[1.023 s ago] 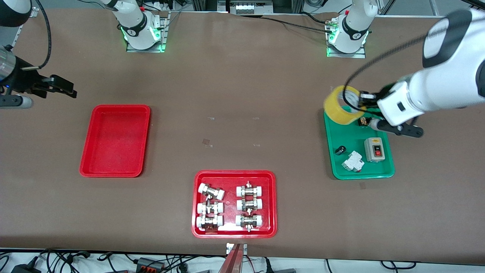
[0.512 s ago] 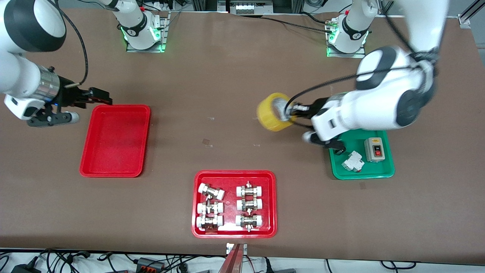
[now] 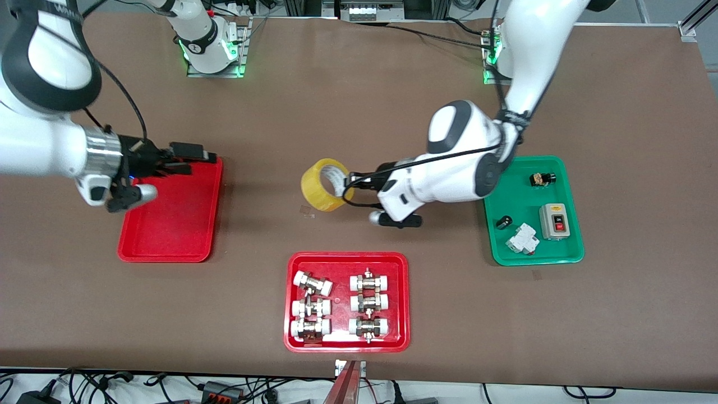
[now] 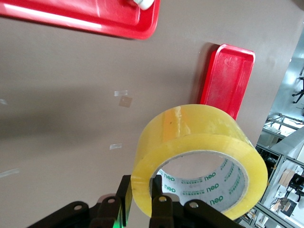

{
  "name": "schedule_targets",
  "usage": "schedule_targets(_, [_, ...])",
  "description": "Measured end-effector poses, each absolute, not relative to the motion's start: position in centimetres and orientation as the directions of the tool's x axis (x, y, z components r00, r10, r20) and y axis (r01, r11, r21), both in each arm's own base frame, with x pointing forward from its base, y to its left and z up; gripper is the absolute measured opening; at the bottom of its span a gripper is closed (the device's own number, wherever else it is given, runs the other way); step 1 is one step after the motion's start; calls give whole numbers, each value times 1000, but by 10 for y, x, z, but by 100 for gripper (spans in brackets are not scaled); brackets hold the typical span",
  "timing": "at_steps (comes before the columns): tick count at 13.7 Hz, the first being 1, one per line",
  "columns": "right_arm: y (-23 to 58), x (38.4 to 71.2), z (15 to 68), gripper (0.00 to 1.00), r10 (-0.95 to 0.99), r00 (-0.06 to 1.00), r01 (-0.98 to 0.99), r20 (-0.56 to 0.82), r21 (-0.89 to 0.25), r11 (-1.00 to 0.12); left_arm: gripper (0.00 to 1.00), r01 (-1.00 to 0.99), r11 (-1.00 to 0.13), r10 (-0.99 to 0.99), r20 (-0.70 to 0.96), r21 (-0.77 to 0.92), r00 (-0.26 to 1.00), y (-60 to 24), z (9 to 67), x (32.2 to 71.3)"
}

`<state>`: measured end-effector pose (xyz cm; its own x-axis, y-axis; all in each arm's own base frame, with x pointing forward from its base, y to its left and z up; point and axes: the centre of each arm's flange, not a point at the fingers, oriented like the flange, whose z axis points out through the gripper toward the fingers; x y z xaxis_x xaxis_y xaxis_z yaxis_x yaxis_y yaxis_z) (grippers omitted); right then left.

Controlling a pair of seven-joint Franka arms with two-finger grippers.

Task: Left arm passes tape to right arm into tray
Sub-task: 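Carry the tape with the left gripper while the right gripper approaches it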

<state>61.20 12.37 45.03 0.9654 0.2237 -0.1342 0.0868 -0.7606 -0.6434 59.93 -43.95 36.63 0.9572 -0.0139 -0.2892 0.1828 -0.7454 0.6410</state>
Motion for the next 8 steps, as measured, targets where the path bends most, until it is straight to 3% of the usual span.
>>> schedule_targets(3, [156, 625, 417, 100, 269, 962, 153, -53, -710, -688, 21, 218, -745, 20, -305, 631, 952, -458, 358, 591])
schedule_targets(8, [224, 627, 392, 100, 290, 957, 226, 27, -697, -681, 21, 218, -748, 29, -297, 627, 954, -484, 339, 577])
